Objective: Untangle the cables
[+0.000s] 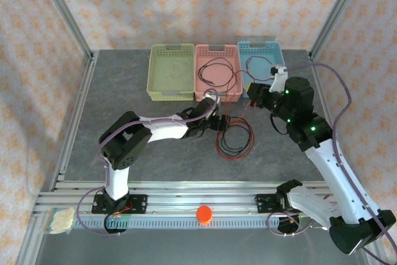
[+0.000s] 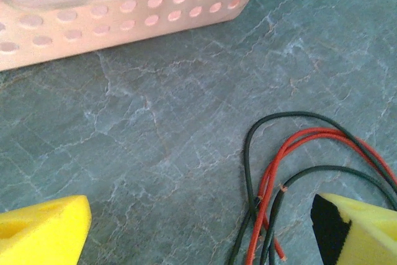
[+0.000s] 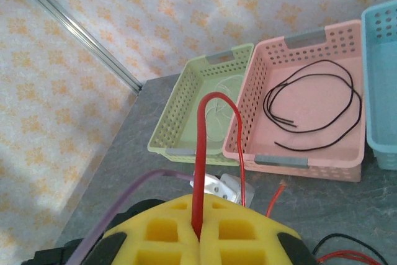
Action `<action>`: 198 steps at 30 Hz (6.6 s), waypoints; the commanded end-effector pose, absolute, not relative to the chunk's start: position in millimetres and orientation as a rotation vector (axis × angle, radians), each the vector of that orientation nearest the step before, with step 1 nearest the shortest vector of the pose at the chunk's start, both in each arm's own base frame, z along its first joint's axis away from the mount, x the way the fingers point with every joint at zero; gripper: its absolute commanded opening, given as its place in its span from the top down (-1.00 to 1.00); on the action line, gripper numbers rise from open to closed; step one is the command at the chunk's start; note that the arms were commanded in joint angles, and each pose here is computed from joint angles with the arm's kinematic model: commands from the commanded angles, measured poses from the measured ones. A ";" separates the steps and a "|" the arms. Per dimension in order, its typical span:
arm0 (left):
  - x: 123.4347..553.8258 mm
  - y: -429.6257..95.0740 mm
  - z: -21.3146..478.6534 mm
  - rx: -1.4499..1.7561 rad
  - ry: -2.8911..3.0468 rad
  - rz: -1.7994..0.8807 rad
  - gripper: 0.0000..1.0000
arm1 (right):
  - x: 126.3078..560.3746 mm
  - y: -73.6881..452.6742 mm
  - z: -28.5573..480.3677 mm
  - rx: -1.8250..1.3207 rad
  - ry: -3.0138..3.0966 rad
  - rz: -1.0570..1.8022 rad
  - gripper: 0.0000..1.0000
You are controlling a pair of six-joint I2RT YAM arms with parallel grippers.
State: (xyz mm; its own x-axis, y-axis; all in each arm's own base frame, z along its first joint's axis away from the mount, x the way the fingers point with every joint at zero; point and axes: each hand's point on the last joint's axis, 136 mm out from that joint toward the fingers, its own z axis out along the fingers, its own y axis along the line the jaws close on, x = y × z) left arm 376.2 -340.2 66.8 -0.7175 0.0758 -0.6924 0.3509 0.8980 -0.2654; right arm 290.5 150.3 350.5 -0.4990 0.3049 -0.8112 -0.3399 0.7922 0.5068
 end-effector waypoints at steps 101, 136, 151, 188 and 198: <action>392.0 -356.9 182.8 0.256 2.120 -0.678 -0.89 | 489.9 12.6 224.4 0.529 2.117 0.084 -0.37; 306.1 -370.0 81.6 0.362 2.313 -0.716 -0.37 | 263.7 88.0 43.5 0.434 2.711 0.002 0.66; 298.9 -378.0 78.5 0.400 2.316 -0.713 -0.37 | 259.3 78.1 24.5 0.464 2.742 -0.035 0.80; 313.7 -364.2 113.0 0.347 2.208 -0.635 -0.37 | 242.5 70.7 -0.8 0.563 2.745 -0.018 0.97; 336.1 -358.8 128.7 0.284 2.170 -0.636 -0.48 | 273.9 74.7 58.4 0.403 2.555 0.067 1.00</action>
